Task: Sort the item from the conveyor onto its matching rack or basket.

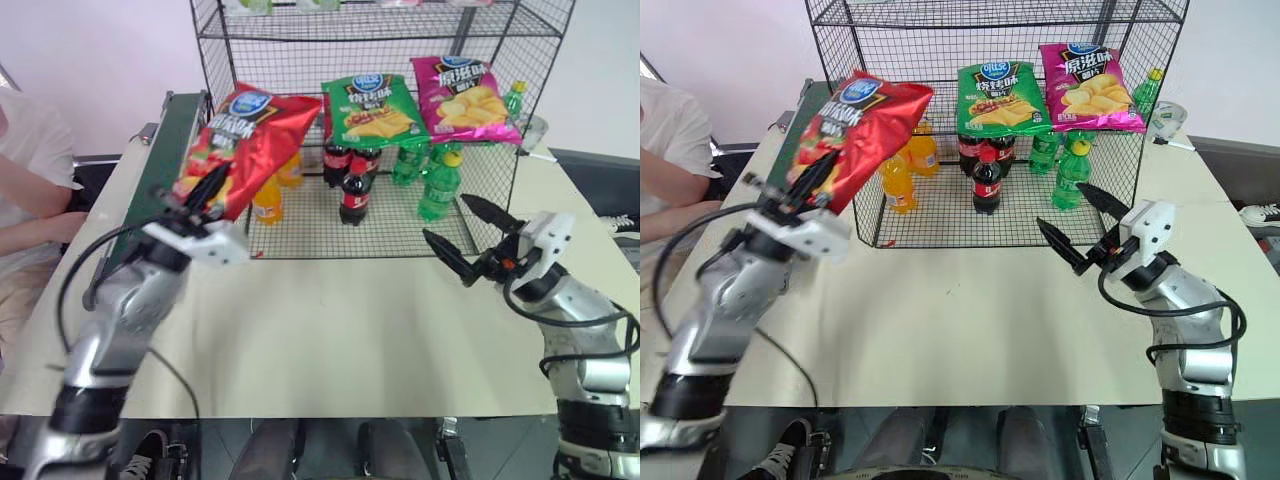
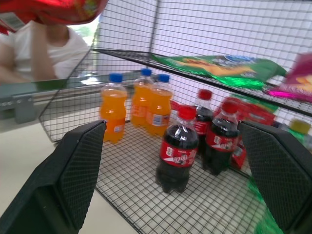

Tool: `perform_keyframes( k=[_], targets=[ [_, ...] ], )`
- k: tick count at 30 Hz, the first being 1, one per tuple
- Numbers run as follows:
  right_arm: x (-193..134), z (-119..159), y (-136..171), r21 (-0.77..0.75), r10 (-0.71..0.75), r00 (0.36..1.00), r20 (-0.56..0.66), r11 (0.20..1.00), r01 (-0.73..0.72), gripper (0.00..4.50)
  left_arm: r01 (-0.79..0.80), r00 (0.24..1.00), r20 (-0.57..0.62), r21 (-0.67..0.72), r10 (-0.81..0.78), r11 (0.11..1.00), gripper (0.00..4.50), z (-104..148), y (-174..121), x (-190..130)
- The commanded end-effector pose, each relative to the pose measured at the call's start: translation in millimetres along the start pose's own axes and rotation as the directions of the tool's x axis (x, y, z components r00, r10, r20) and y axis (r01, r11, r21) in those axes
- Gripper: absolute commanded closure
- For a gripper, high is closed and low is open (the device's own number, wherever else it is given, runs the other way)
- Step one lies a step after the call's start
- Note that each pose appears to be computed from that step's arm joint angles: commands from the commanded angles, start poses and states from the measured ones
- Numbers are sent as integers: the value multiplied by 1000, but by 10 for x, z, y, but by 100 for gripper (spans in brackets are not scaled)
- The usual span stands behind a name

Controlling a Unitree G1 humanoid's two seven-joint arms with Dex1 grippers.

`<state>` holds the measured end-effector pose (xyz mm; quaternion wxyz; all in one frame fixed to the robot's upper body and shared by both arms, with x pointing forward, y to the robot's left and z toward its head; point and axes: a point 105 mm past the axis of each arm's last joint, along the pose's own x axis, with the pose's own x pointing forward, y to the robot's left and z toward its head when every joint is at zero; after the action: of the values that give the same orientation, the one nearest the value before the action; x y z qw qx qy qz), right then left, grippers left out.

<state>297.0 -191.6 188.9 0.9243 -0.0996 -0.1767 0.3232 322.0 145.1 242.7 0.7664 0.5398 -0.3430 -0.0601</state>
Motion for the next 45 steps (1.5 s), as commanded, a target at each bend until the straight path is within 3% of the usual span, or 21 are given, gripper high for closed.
perform_keyframes(
  k=[1, 5, 12, 22, 32, 37, 41, 45],
  targets=[
    [53, 185, 73, -39, -6, 998, 70, 999, 9, 0, -55, 998, -35, 24, 56, 998, 446, -27, 47, 213],
    [69, 181, 129, -39, -5, 998, 70, 999, 8, 0, -57, 992, -108, 60, 63, 997, 446, -149, -31, 462],
    [183, 200, 225, -15, 35, 995, 90, 999, -34, 0, -140, 967, -226, -80, 118, 987, 446, -328, -153, 830],
    [333, 173, 338, 6, 65, 992, 104, 998, -66, 0, -232, 930, -333, -213, 153, 949, 446, -316, -143, 1375],
    [319, 148, 330, -1, 67, 994, 89, 998, -67, 0, -313, 868, -463, -235, 177, 920, 446, -588, -140, 1462],
    [318, 140, 329, -2, 65, 994, 85, 998, -65, 0, -305, 869, -470, -264, 154, 915, 446, -594, -218, 1465],
    [341, 148, 356, 2, 77, 993, 88, 997, -78, 0, -313, 875, -456, -280, 161, 907, 326, -548, -199, 1509],
    [347, 149, 346, 1, 79, 993, 87, 997, -80, 0, -347, 875, -430, -236, 223, 908, 125, -502, -102, 1521]
  ],
)
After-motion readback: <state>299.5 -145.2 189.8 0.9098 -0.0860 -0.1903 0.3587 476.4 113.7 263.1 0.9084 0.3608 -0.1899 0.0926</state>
